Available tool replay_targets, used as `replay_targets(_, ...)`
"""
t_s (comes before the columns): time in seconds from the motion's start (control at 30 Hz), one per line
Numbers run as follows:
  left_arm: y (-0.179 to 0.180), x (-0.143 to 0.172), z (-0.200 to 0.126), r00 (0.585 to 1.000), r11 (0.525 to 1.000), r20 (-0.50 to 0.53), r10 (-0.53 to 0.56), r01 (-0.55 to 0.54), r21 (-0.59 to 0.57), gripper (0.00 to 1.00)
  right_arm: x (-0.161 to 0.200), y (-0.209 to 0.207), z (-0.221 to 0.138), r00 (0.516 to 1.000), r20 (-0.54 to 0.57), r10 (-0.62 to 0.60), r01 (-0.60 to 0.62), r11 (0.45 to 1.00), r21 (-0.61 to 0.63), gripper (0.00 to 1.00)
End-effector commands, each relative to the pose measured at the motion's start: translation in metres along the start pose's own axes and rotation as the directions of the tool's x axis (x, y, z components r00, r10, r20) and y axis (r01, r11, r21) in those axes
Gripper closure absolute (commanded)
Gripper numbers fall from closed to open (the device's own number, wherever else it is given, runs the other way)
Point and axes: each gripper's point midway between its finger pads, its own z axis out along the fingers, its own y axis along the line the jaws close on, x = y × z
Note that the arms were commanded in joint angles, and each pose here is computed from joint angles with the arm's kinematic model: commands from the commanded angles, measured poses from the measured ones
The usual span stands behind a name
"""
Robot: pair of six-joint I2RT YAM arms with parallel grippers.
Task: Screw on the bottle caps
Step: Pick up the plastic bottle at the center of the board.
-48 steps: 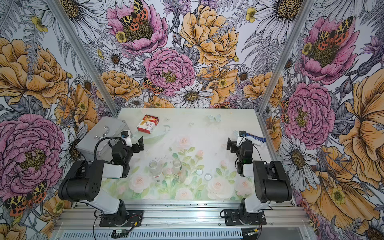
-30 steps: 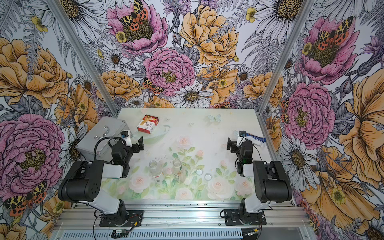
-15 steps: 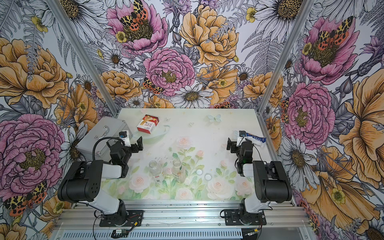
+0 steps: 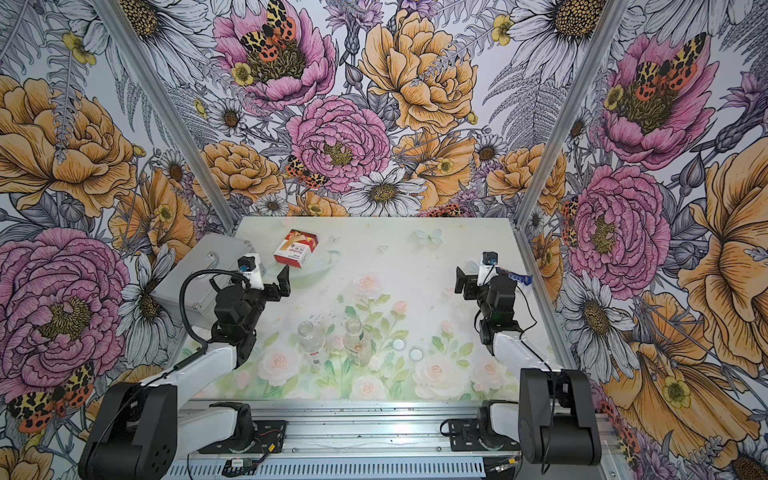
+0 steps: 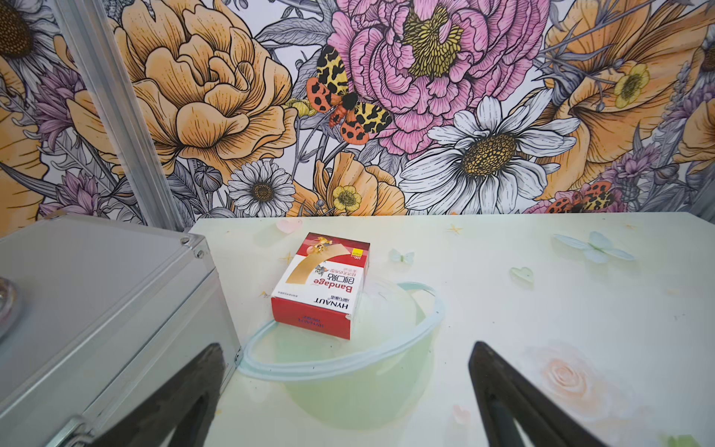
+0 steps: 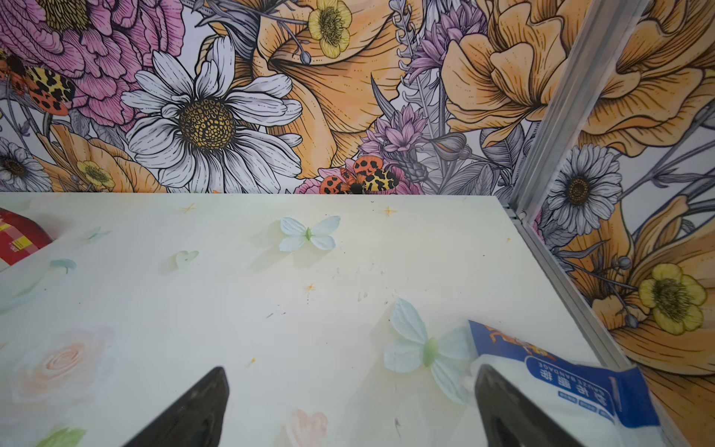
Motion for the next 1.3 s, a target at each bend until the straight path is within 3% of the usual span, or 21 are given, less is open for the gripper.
replay_targets(0.0,-0.008,-0.008,-0.005,0.996,0.999,-0.088,-0.024,0.020,-0.050,0.01,-0.021,0.005,-0.006,0.989,-0.062,0.136,-0.136,0.991,0.004,0.00)
replay_targets(0.1,-0.030,-0.026,-0.014,0.992,1.000,-0.123,-0.028,0.026,-0.013,0.01,-0.041,0.001,-0.014,0.969,-0.113,0.221,-0.216,0.975,0.057,0.00)
replay_targets(0.23,-0.055,-0.056,-0.030,0.986,0.991,-0.120,-0.120,0.125,0.040,0.01,-0.058,0.006,-0.024,0.930,-0.104,0.353,-0.350,0.936,0.044,0.00)
replay_targets(0.37,-0.042,-0.066,-0.039,0.933,0.958,-0.217,-0.286,0.282,-0.049,0.01,-0.057,0.033,-0.029,0.917,-0.167,0.362,-0.381,0.920,-0.095,0.00)
replay_targets(0.43,-0.058,-0.066,-0.039,0.902,0.934,-0.305,-0.306,0.346,0.089,0.01,-0.051,0.048,-0.029,0.904,-0.230,0.360,-0.400,0.902,-0.161,0.00)
replay_targets(0.5,-0.063,-0.061,-0.040,0.818,0.845,-0.397,-0.416,0.509,0.163,0.01,-0.042,0.067,-0.029,0.893,-0.296,0.339,-0.413,0.878,-0.241,0.00)
replay_targets(0.6,-0.045,-0.047,-0.040,0.676,0.724,-0.477,-0.562,0.681,0.111,0.01,-0.029,0.094,-0.031,0.900,-0.342,0.272,-0.382,0.870,-0.313,0.00)
replay_targets(0.67,-0.032,-0.039,-0.040,0.621,0.679,-0.493,-0.610,0.730,0.079,0.01,-0.023,0.112,-0.036,0.910,-0.358,0.210,-0.338,0.876,-0.344,0.00)
replay_targets(0.8,-0.024,-0.032,-0.046,0.678,0.754,-0.483,-0.555,0.655,0.053,0.01,-0.014,0.145,-0.048,0.919,-0.381,0.106,-0.265,0.879,-0.396,0.00)
replay_targets(0.97,-0.046,-0.033,-0.050,0.746,0.826,-0.501,-0.438,0.554,0.104,0.01,-0.004,0.191,-0.070,0.911,-0.412,-0.035,-0.182,0.860,-0.476,0.00)
replay_targets(1.13,-0.072,-0.029,-0.046,0.774,0.883,-0.555,-0.304,0.448,0.141,0.01,0.001,0.238,-0.094,0.910,-0.383,-0.162,-0.098,0.811,-0.577,0.05)
replay_targets(1.27,-0.086,-0.033,-0.045,0.780,0.886,-0.572,-0.254,0.425,0.187,0.01,-0.008,0.266,-0.119,0.913,-0.337,-0.230,-0.059,0.744,-0.666,0.06)
